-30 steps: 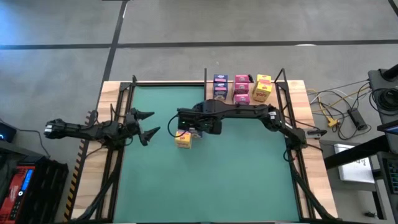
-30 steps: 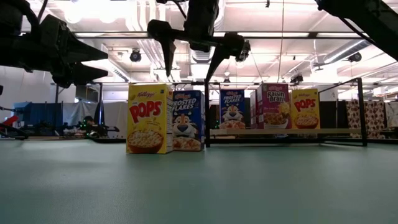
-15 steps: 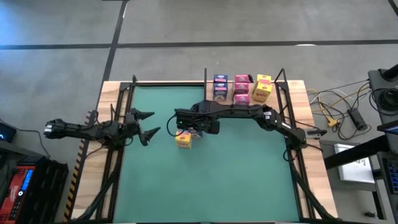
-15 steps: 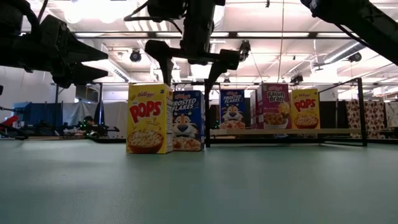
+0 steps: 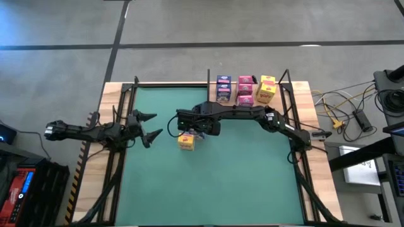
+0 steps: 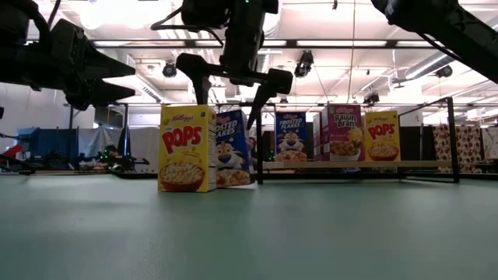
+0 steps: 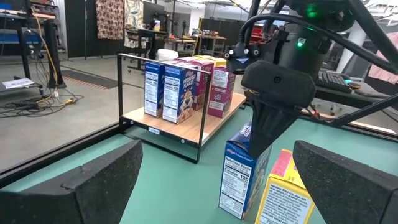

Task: Stack cereal on shelf
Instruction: Put the blue cereal box onto the shelf

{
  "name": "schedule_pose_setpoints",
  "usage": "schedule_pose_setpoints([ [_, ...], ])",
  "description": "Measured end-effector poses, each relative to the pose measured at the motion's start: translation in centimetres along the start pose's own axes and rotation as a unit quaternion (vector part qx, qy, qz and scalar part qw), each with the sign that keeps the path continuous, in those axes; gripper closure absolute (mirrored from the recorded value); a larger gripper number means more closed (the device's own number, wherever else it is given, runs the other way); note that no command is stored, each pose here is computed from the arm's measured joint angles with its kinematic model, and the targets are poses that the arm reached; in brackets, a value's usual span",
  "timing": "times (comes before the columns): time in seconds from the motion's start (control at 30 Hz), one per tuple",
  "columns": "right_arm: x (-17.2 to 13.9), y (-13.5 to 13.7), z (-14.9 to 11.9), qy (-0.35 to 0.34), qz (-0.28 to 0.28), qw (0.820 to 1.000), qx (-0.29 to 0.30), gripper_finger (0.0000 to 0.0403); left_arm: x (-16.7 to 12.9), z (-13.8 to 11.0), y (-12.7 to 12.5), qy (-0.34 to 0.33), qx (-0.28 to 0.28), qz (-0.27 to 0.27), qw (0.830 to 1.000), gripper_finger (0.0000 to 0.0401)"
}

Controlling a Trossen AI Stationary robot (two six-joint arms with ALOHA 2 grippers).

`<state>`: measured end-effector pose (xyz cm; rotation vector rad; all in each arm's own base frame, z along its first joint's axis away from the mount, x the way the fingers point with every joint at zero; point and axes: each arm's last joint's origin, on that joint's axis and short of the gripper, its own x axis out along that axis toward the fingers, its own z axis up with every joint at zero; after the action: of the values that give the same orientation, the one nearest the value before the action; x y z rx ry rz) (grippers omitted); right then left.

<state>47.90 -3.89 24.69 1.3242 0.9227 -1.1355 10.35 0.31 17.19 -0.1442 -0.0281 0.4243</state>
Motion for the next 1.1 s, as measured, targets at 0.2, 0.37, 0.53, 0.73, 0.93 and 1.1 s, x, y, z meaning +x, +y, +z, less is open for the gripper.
schedule_pose_setpoints([
  [0.2,0.06,-0.27,-0.02,0.0,-0.014,1.0,0.0,0.003,0.01,0.0,0.0,0.0,0.0,0.0,1.0,0.0002],
  [0.37,0.11,-0.46,-0.02,0.0,-0.025,1.0,0.0,0.003,0.01,-0.01,-0.01,0.001,0.0,0.0,1.0,0.0002],
  [0.53,0.18,-0.47,-0.01,-0.001,-0.026,1.0,-0.005,0.0039,0.01,-0.02,0.0,0.001,0.001,0.0,1.0,0.0002],
  [0.73,0.25,-0.49,0.01,-0.003,-0.027,1.0,-0.007,0.0084,0.01,-0.02,-0.01,0.001,0.0,0.0,1.0,0.0002],
  [0.93,0.32,-0.5,0.04,-0.004,-0.029,1.0,-0.007,0.011,0.01,-0.02,-0.01,0.001,0.001,0.0,1.0,0.0002],
  [1.1,0.08,-0.5,0.06,-0.004,-0.026,1.0,-0.009,0.0114,0.01,-0.02,0.0,0.001,0.0,0.0,1.0,0.0002],
])
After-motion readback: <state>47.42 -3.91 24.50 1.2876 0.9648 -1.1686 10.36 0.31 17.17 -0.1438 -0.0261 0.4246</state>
